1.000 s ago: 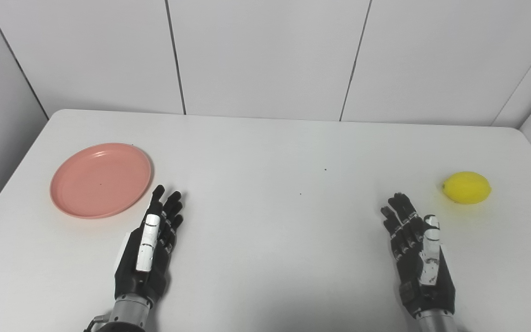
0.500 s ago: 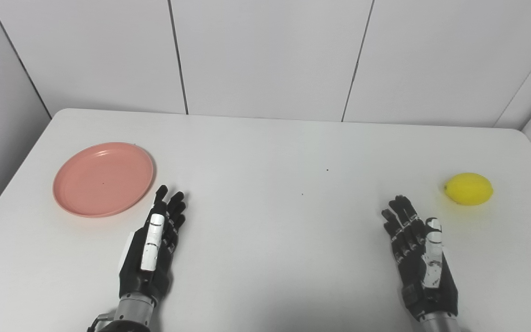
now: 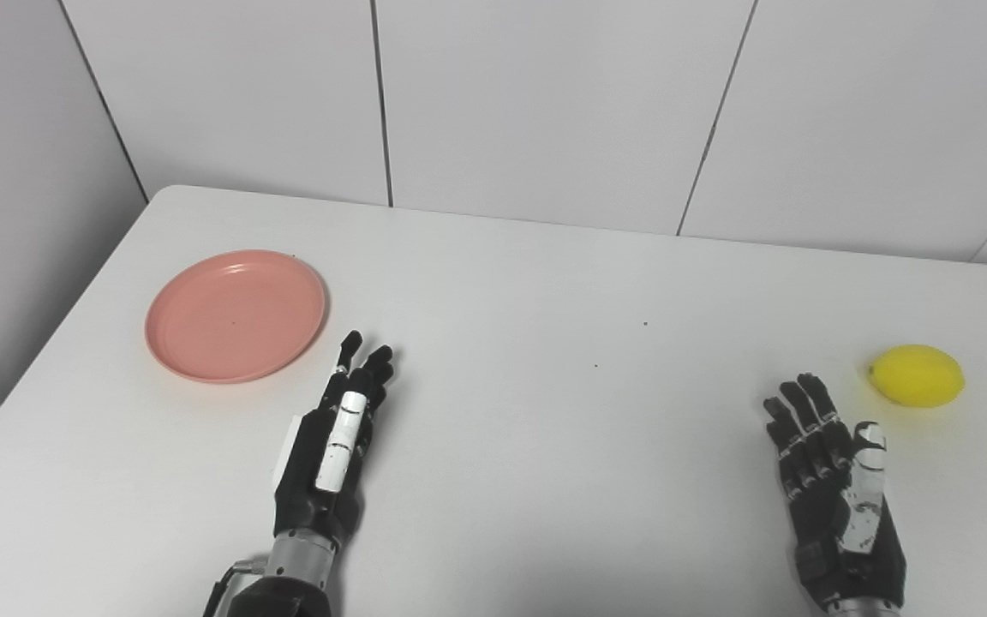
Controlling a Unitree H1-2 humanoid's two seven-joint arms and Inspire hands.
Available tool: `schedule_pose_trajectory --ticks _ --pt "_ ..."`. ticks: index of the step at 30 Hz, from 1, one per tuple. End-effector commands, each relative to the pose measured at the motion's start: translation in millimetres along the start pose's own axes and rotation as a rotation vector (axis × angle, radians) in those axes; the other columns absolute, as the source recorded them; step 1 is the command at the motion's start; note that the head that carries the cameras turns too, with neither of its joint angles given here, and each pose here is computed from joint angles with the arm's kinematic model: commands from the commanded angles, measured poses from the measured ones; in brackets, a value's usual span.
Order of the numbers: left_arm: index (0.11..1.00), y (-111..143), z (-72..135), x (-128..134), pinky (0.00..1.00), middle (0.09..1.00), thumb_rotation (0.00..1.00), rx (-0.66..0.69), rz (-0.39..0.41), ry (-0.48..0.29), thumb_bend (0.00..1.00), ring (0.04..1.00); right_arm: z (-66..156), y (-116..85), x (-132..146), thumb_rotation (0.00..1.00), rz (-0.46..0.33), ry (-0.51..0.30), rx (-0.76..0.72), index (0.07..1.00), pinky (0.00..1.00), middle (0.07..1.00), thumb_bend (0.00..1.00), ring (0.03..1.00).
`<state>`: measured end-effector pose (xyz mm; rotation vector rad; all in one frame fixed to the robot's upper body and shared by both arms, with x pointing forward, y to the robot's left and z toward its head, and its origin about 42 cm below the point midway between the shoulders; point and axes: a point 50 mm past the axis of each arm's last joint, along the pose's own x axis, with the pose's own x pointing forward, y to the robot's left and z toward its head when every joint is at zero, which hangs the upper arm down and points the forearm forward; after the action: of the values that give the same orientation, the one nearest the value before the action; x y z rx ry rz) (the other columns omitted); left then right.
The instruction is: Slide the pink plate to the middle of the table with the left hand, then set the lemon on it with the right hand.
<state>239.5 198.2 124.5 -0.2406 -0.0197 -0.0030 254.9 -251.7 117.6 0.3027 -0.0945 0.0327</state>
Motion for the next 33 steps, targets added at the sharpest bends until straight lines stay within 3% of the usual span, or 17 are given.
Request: schedule_pose_trajectory --ticks 1,10,33 --pt "0.963 -1 -14 -11 1.0 0.92 0.76 -0.024 0.031 0.036 0.67 0.95 -2 -8 -1 1.0 -0.003 -0.021 -0.006 0.92 1.0 0.933 0.78 0.925" --pt "0.948 -6 -26 -7 0.99 0.907 0.72 -0.035 0.041 0.039 0.71 0.939 -7 -16 1 1.0 -0.002 -0.014 0.003 0.926 1.0 0.948 0.77 0.944" --pt "0.957 0 -38 -6 1.0 0.913 0.75 -0.017 0.03 0.037 0.66 0.944 -18 -15 3 1.0 0.0 -0.013 0.005 0.928 1.0 0.959 0.73 0.956"
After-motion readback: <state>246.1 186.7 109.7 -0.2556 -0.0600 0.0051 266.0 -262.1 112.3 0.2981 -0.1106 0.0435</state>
